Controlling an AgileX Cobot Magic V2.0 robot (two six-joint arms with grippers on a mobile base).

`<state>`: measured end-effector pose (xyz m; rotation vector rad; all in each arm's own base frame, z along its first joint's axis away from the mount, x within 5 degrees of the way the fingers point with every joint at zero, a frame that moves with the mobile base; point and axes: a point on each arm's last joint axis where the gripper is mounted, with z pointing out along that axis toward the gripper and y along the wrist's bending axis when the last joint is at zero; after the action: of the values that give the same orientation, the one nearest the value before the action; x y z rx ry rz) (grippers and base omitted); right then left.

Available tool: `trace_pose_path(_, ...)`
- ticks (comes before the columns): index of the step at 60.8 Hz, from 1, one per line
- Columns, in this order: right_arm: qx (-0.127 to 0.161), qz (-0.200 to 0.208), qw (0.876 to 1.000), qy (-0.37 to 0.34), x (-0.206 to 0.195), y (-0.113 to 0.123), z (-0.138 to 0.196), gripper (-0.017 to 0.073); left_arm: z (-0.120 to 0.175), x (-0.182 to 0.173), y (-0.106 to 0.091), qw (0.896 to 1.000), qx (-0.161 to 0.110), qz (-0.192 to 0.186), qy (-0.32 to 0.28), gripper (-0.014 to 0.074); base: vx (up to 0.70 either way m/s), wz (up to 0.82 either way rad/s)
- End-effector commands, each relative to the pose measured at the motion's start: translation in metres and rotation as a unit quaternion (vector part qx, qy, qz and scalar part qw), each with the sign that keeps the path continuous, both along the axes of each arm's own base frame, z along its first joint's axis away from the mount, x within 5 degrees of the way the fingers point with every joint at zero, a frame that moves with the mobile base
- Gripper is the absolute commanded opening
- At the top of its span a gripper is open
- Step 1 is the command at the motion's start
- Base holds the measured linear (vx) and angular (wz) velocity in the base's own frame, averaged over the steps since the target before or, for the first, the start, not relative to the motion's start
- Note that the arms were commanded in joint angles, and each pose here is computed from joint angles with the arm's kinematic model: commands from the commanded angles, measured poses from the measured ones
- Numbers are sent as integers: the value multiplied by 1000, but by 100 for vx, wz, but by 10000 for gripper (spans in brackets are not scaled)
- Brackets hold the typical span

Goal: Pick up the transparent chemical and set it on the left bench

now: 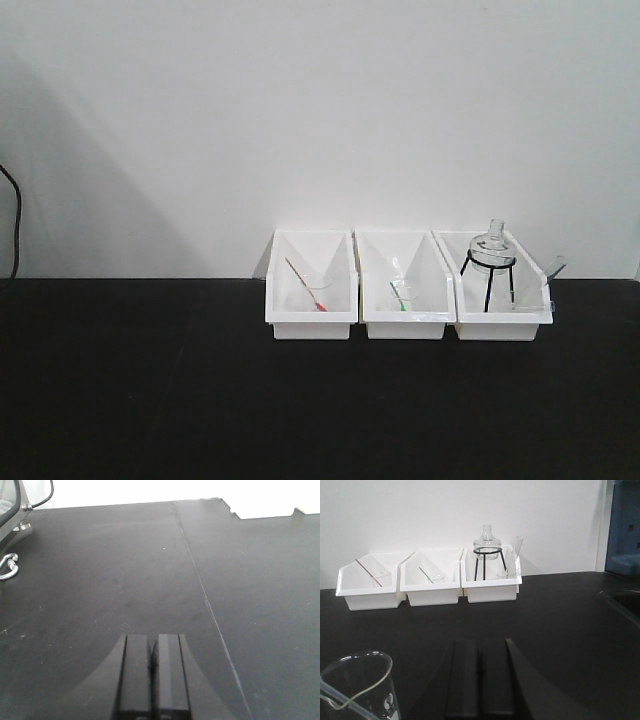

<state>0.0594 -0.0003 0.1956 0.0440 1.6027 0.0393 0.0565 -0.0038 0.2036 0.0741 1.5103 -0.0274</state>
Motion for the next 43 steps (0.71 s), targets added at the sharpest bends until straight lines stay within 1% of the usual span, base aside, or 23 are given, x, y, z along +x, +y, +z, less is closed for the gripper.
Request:
trace_pose_path(1, -13, -2, 999, -32, -3, 0, 2, -7, 3, -1, 0, 999, -7, 0, -40, -4, 0, 0)
trace_pose_path(43, -12, -2, 999, -36, -3, 0, 3, -7, 3, -1, 0, 999, -7, 0, -40, -4, 0, 0)
